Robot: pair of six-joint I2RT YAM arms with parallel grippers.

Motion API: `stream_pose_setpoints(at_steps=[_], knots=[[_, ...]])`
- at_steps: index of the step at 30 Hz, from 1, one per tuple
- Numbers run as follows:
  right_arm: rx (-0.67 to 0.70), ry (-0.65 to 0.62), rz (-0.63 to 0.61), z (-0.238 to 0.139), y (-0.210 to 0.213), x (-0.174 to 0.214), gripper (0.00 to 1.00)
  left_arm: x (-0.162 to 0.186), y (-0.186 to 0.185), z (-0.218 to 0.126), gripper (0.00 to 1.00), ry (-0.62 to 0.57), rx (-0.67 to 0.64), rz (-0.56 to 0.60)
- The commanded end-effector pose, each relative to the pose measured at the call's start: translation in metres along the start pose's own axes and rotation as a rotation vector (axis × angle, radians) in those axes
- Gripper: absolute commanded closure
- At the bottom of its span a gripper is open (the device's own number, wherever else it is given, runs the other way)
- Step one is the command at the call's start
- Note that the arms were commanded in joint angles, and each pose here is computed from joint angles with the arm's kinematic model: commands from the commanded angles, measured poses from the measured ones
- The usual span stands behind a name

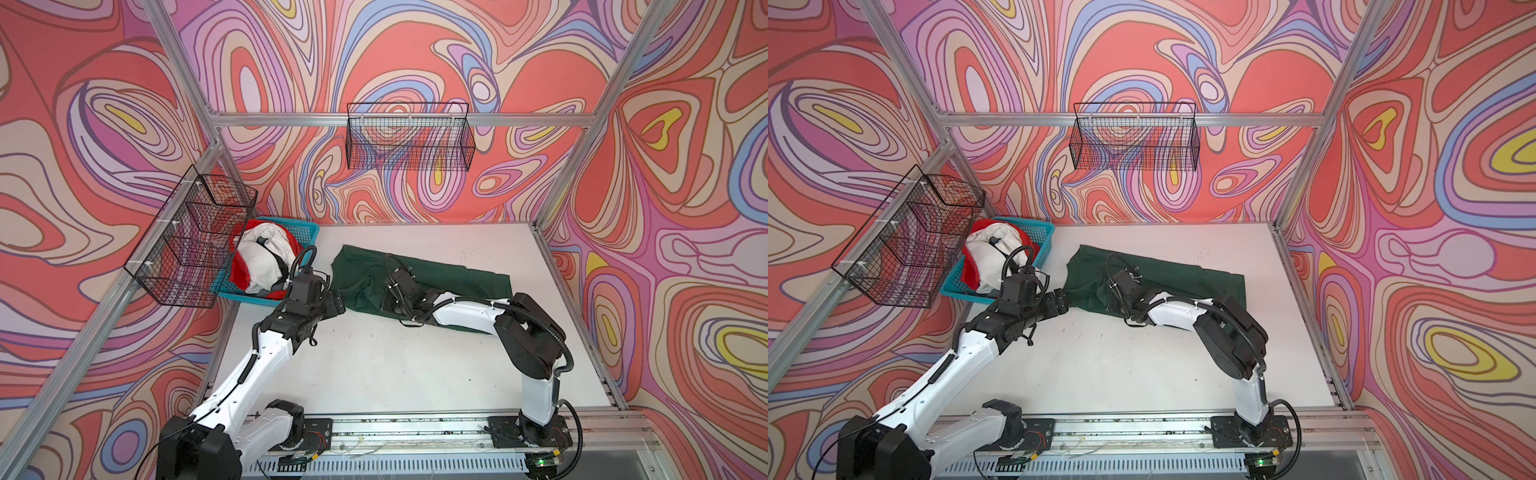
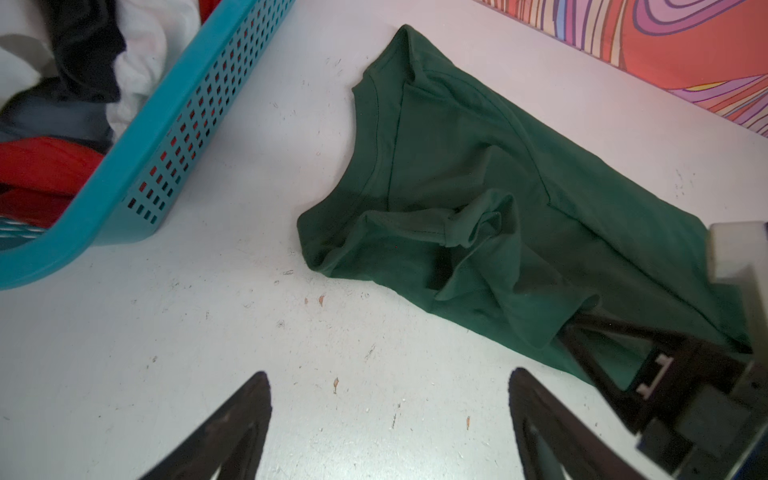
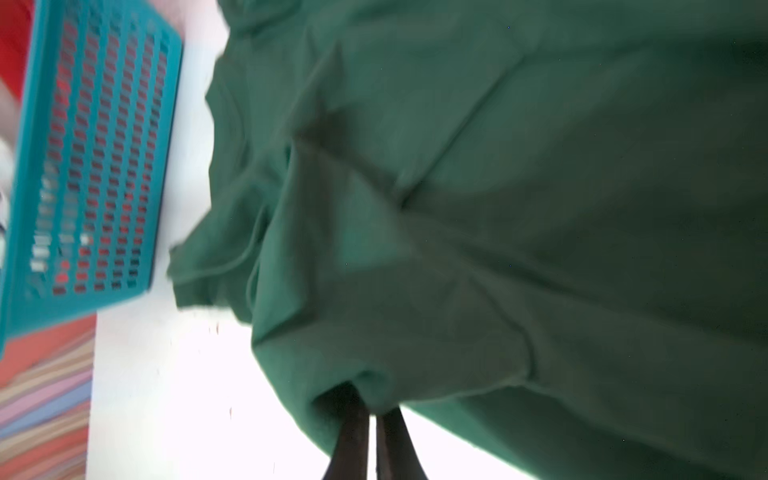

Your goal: Fold and stack the t-shirts

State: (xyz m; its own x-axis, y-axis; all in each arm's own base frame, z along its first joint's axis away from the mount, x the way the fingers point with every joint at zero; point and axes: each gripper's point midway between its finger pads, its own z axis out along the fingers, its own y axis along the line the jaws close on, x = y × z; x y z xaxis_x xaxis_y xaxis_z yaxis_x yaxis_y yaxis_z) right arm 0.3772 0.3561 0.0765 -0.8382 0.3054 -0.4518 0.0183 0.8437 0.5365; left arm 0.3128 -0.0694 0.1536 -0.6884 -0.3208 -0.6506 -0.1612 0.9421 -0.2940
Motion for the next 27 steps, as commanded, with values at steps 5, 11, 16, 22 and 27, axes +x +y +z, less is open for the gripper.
stream_pose_setpoints(at_steps=[5, 11, 16, 22, 27], knots=[[-0.008, -0.042, 0.039, -0.002, -0.009, -0.047, 1.0, -0.01, 0.001, 0.002, 0.11, -0.032, -0.023, 0.003], [-0.009, 0.005, 0.023, 0.025, -0.019, -0.064, 1.0, -0.016, -0.004, 0.008, 0.11, -0.017, -0.028, 0.019], [0.004, -0.002, 0.037, 0.039, -0.033, -0.079, 1.0, -0.018, -0.011, 0.017, 0.12, 0.0, -0.01, 0.024], [0.101, -0.015, 0.021, 0.046, -0.053, -0.095, 1.0, -0.016, -0.018, 0.028, 0.12, 0.038, 0.009, 0.044], [0.109, -0.028, -0.016, 0.04, -0.054, -0.107, 0.69, -0.012, -0.027, 0.034, 0.12, 0.062, 0.04, 0.084]])
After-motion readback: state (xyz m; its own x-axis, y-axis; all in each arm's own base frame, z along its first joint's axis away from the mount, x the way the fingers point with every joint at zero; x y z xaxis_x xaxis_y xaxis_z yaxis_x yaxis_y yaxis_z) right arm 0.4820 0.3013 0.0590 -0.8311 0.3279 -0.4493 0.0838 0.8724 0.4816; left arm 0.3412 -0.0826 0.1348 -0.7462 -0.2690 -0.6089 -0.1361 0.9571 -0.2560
